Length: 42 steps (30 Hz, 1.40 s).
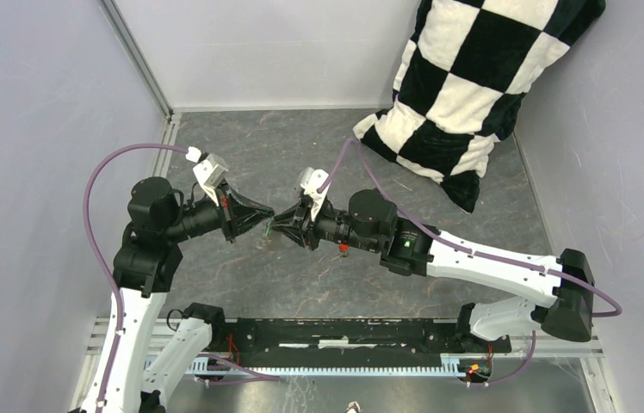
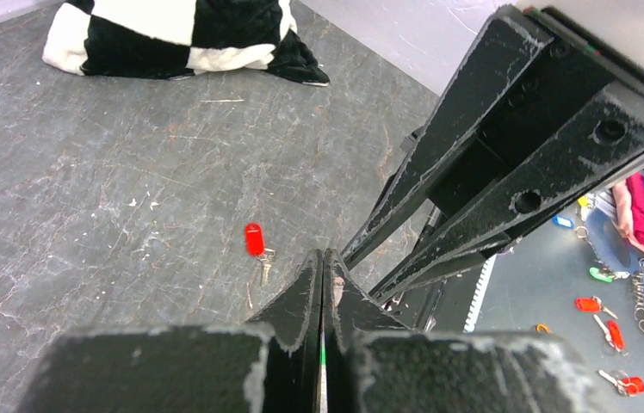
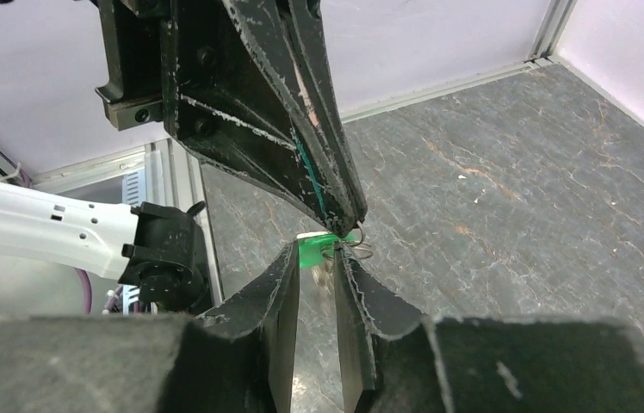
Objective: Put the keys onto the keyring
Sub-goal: Adjust the key on the keyring.
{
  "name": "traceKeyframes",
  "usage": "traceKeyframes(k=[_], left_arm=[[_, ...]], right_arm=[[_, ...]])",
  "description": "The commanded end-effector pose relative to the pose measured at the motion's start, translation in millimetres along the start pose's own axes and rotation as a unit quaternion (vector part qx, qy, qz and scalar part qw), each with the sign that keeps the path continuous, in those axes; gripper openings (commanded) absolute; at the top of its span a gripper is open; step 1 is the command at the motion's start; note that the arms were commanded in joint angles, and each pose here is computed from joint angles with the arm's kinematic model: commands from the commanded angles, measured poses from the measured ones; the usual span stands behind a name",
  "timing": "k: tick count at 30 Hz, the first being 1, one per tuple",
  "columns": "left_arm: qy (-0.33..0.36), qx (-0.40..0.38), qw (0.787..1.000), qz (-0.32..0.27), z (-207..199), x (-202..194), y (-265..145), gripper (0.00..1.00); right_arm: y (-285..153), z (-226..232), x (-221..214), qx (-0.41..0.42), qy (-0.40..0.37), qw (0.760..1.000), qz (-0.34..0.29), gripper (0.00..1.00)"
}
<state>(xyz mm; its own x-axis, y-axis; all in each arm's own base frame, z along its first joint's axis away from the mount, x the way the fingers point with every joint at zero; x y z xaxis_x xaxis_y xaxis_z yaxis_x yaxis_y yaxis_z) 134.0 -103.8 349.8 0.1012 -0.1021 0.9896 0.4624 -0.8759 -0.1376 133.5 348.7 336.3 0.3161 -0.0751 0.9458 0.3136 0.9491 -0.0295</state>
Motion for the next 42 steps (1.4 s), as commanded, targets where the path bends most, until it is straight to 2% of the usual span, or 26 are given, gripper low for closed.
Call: traceKeyframes(k=[1, 12, 14, 18, 20, 21, 25, 29, 34, 40, 42], left_arm=[[-0.008, 0.009, 1.000, -0.024, -0.2, 10.2, 0.4, 0.02], [-0.052, 0.019, 0.998, -0.034, -1.1, 11.5, 1.9, 0.02], [-0.064, 0.019, 0.997, -0.034, -1.1, 10.3, 2.8, 0.02], [-0.070, 0.021, 0.997, -0.034, -2.1, 10.3, 2.2, 0.02], [-0.069, 0.022, 0.997, -0.033, -2.1, 9.9, 1.8, 0.02], [-0.068, 0.024, 0.997, -0.034, -1.8, 10.1, 1.7, 0.02], [-0.061, 0.027, 0.997, -0.037, -1.8, 12.6, 0.9, 0.02], [-0.055, 0.022, 0.997, -0.039, -3.4, 14.0, 0.0, 0.02], [-0.061, 0.039, 0.996, -0.047, -1.8, 15.7, -0.5, 0.02], [-0.101, 0.104, 0.987, -0.071, 7.7, 8.9, 1.2, 0.02], [-0.118, 0.123, 0.982, -0.078, 10.4, 4.7, 2.0, 0.02]], right_arm=[[4.4, 5.1, 16.3, -0.012, -0.017, 0.999, -0.026, 0.26], [9.7, 6.3, 13.9, -0.062, -0.035, 0.997, -0.041, 0.28], [8.1, 4.4, 13.5, -0.076, -0.039, 0.995, -0.048, 0.24], [-1.3, -0.3, 12.0, -0.088, -0.053, 0.993, -0.065, 0.08], [-5.9, -0.3, 9.6, -0.077, -0.068, 0.993, -0.066, 0.07], [-7.4, 0.2, 7.6, -0.071, -0.072, 0.993, -0.060, 0.11], [-14.5, -1.0, -2.1, -0.065, -0.083, 0.994, -0.024, 0.38], [-29.2, -5.0, -11.5, -0.064, -0.095, 0.993, -0.016, 0.51], [-39.0, -4.9, -7.7, -0.064, -0.095, 0.993, -0.040, 0.52], [-36.7, 12.9, 3.3, 0.008, -0.062, 0.994, -0.091, 0.52], [-31.4, 14.7, 0.5, 0.014, -0.041, 0.995, -0.090, 0.51]])
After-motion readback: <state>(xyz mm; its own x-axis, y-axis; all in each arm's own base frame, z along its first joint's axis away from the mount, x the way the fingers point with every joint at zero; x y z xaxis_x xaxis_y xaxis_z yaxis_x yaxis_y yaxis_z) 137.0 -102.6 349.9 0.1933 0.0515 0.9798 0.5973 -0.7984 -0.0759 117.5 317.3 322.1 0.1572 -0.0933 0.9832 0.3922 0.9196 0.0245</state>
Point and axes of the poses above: each gripper's point midway between its finger pads, its own y axis out along the fingers, its own z axis along the line the jaws close on, x = y × z, the point moved 8 cm from there along -y, back along the fingers, and after that the axes turned 15 degrees about y, right-handed, at the moved point
